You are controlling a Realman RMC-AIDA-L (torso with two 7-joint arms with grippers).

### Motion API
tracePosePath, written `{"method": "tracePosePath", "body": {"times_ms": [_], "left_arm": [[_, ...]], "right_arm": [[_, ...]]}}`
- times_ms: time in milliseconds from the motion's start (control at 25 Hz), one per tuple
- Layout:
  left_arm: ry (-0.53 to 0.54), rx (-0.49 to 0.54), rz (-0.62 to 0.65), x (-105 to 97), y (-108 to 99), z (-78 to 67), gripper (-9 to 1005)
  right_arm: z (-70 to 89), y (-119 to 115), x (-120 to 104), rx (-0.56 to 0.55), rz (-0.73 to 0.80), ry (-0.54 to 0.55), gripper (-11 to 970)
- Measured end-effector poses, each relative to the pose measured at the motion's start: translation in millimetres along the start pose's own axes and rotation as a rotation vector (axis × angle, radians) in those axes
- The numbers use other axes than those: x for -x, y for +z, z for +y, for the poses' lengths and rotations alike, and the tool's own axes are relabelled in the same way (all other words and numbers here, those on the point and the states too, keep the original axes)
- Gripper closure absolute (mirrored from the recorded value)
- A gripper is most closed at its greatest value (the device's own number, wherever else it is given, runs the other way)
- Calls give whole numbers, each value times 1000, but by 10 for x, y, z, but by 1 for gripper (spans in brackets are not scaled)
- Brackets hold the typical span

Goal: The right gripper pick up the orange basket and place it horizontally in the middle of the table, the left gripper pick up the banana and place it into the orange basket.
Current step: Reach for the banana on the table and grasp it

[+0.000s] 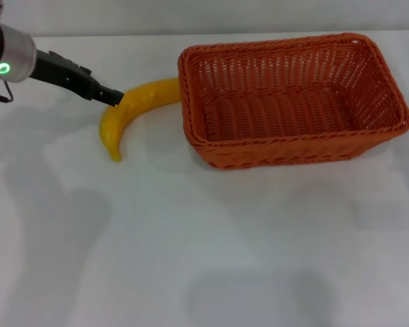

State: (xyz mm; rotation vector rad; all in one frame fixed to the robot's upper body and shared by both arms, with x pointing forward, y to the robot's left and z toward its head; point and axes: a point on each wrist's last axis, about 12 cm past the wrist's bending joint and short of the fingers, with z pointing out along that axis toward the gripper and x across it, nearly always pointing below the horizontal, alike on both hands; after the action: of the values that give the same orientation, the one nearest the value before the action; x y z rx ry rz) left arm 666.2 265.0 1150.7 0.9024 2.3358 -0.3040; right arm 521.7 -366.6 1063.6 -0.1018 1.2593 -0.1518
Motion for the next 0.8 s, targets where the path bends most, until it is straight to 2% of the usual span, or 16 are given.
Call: {"method": "tracePosePath", "body": {"times_ms": [320, 800], "left_arm": [[-21, 9, 9, -165, 154, -52, 117], [-44, 16, -36, -269, 229, -60, 117]], "right_arm": [[-12, -10, -1, -1, 1, -2, 82], [-23, -47, -13, 6, 10, -8, 82]]}}
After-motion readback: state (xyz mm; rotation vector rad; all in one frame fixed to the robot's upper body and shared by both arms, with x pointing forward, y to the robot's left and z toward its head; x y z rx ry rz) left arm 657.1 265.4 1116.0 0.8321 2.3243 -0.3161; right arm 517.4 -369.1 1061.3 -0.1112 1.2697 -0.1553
